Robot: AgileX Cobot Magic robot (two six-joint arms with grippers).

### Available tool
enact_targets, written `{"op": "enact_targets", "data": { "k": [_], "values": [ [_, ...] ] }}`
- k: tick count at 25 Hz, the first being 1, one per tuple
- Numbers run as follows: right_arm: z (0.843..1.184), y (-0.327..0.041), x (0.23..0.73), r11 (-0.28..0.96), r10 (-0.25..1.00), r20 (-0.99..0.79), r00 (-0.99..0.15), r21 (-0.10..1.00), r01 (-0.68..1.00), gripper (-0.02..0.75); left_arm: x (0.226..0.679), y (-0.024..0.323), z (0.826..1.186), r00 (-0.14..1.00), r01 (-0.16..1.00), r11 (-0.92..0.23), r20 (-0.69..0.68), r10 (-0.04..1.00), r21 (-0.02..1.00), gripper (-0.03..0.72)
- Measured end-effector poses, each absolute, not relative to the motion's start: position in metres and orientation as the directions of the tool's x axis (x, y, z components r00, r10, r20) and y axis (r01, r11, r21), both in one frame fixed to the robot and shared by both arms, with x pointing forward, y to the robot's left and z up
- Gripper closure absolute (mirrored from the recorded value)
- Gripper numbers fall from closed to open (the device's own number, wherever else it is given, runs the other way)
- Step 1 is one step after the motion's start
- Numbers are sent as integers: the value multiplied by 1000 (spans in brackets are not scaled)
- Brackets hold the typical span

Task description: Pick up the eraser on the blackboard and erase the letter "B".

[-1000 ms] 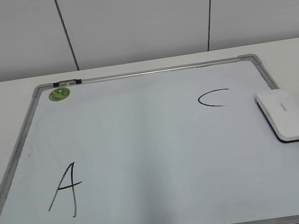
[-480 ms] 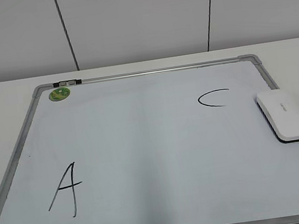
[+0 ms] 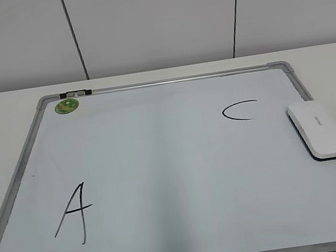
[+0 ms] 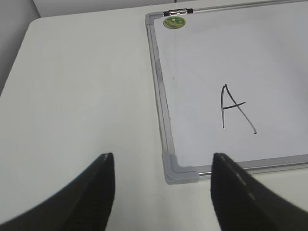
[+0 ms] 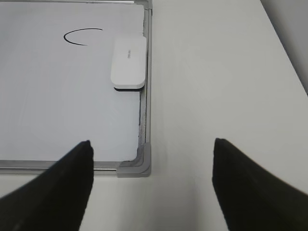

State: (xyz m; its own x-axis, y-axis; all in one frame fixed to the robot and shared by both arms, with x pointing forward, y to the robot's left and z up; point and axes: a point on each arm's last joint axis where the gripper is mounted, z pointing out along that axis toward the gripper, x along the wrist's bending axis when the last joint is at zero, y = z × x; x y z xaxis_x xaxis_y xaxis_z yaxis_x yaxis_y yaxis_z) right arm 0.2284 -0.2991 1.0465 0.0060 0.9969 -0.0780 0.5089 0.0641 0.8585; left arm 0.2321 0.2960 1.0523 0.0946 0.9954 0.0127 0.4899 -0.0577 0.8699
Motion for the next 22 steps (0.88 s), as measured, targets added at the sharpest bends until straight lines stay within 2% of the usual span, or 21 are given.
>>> {"op": "enact_targets", "data": {
  "k": [22],
  "values": [
    [1046,-299,228,62,997,-77,9,860,507,147,232,296,1052,95,490,-58,13,995,870,260]
  ]
}}
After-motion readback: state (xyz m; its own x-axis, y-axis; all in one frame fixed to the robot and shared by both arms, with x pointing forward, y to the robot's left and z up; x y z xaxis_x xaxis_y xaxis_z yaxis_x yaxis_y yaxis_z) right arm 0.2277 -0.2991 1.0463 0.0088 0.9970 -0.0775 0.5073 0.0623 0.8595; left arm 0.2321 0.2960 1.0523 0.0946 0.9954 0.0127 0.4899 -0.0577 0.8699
